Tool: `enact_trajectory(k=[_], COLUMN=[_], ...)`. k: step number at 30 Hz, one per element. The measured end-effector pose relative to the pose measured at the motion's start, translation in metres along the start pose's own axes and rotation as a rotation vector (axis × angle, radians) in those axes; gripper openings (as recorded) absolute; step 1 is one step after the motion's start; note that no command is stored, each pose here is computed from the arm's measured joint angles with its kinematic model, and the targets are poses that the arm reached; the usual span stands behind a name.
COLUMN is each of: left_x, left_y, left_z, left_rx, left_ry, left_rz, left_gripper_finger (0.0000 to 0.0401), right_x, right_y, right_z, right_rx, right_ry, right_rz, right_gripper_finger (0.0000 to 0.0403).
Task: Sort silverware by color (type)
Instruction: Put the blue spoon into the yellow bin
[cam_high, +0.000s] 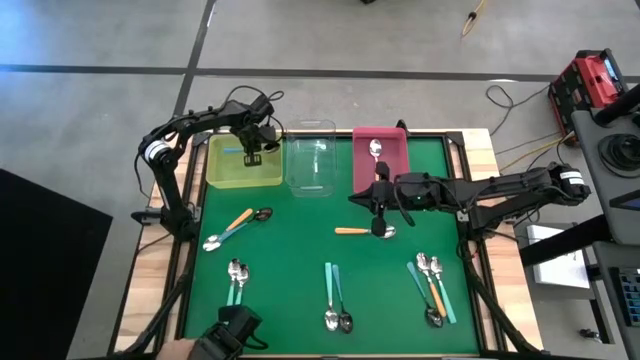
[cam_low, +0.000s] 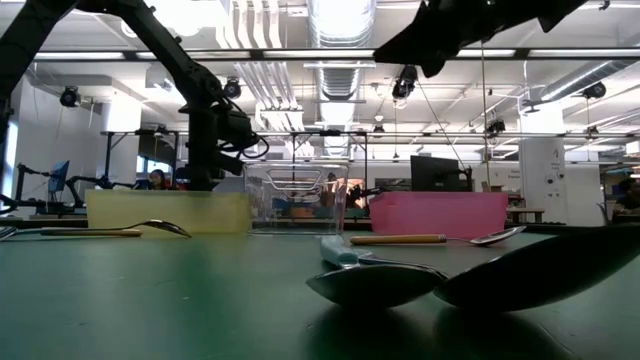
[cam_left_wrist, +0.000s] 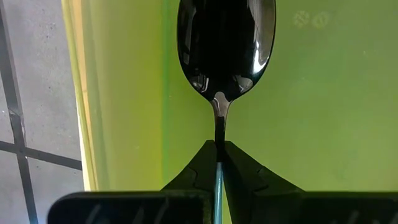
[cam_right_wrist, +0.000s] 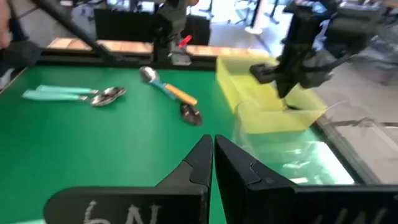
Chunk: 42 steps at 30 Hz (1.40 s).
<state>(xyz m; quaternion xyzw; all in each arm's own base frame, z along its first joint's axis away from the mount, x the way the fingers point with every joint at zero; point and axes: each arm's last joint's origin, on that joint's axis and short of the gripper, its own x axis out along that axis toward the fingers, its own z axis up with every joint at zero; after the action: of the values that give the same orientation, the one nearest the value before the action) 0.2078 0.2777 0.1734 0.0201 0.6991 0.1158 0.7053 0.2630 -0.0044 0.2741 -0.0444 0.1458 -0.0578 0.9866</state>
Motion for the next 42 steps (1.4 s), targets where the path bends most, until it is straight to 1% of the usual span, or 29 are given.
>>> enact_trajectory(k=[7, 13, 21, 29, 38, 42], left_x=[0.001, 0.002, 0.002, 0.007, 0.009, 0.018], left_y=[-0.001, -0.003, -0.001, -0.007, -0.008, -0.008], left_z=[-0.001, -0.001, 0.0, -0.002, -0.002, 0.0], left_rx=[-0.001, 0.001, 0.001, 0.028, 0.029, 0.03], left_ry=[0.004, 0.013, 0.001, 0.02, 0.024, 0.052], left_rz=[-0.006, -0.016, -0.003, -0.005, 0.002, -0.006], left_gripper_finger=[0.0, 0.0, 0.0, 0.0, 0.0, 0.0], right_x=[0.0, 0.001, 0.001, 0.001, 0.001, 0.001], right_y=[-0.006, -0.012, -0.02, -0.022, -0.022, -0.022], right_z=[0.005, 0.007, 0.006, 0.005, 0.005, 0.006], right_rx=[-0.021, -0.002, 0.014, 0.023, 0.024, 0.024], right_ry=[-0.055, -0.071, -0.067, -0.063, -0.063, -0.063], right_rz=[-0.056, -0.081, -0.111, -0.115, -0.114, -0.114], right_gripper_finger=[0.0009, 0.0009, 0.0009, 0.0009, 0.0009, 0.0009])
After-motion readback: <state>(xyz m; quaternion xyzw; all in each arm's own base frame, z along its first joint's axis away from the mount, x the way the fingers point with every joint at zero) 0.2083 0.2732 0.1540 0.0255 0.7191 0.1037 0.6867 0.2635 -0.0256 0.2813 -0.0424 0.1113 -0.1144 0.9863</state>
